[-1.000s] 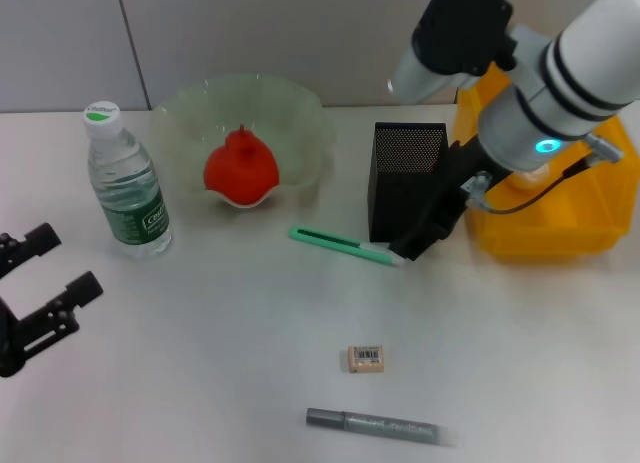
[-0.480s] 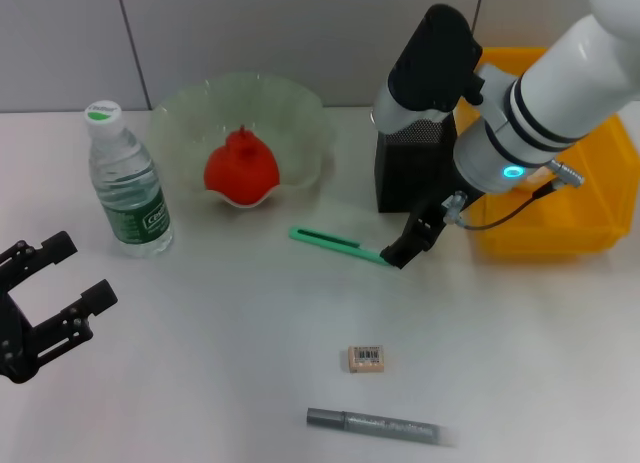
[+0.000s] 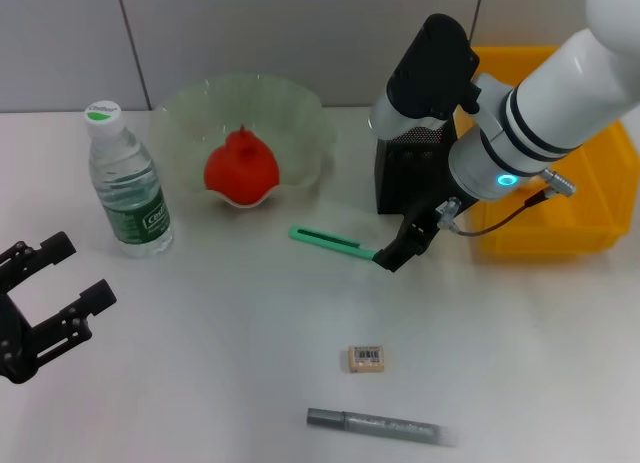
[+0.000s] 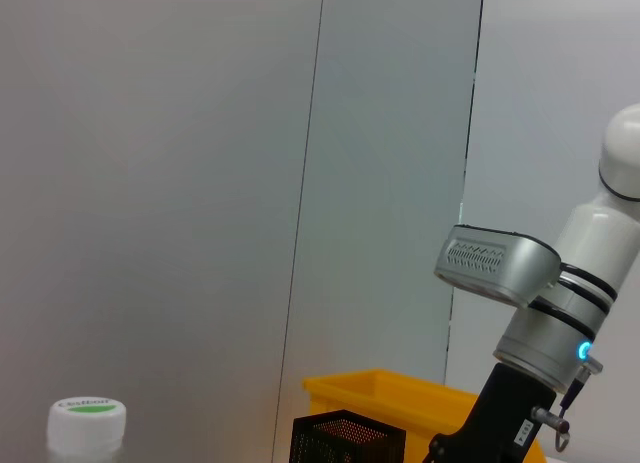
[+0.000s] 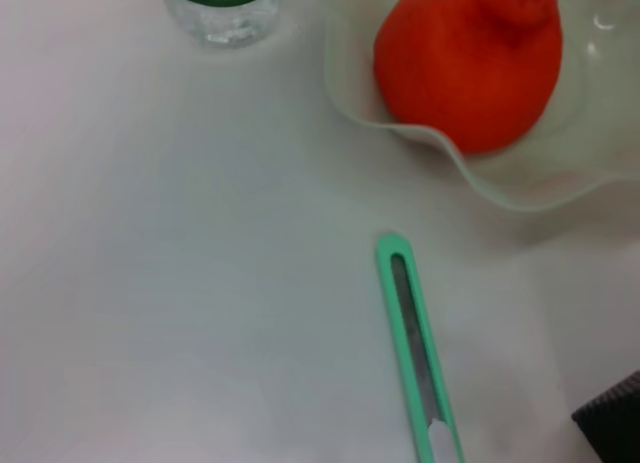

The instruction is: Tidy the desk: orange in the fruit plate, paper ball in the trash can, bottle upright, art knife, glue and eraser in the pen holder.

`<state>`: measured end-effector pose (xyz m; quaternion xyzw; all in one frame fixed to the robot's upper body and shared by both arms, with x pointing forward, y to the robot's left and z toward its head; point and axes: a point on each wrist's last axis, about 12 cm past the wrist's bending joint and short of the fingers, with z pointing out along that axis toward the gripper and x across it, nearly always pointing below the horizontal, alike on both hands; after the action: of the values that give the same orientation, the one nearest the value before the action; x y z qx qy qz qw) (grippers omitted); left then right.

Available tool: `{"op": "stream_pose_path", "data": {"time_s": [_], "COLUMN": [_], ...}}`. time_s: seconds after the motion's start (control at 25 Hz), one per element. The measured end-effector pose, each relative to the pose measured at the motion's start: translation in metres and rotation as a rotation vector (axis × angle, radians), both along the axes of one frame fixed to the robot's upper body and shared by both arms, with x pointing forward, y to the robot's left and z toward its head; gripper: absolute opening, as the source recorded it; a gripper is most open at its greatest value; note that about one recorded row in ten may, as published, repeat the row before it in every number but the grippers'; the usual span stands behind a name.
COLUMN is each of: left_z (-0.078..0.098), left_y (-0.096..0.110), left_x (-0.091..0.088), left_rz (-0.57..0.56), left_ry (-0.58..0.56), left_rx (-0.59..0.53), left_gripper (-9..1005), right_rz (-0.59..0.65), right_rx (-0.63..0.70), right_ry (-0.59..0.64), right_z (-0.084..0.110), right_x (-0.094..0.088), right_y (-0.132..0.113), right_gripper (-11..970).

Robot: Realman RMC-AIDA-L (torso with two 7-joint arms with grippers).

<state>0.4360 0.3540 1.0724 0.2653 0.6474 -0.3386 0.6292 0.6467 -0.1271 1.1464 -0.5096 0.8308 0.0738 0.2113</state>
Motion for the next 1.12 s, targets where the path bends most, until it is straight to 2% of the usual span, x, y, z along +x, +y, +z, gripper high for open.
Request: {"op": "stream_pose_path", "data": {"time_s": [1.12], "left_z": [-0.001], "left_y": [-0.001], "left_x": [0.001], "left_rz": [0.001], "left_ry": [0.005], "left_rx": [0.002], "left_gripper": [754], "right_rz": [-0.01], "right_rx": [0.011], "right_ry": [-0.008], "right_z": [-0.012], "right_x": [0.003], "right_y": [0.001], "right_gripper": [823]}}
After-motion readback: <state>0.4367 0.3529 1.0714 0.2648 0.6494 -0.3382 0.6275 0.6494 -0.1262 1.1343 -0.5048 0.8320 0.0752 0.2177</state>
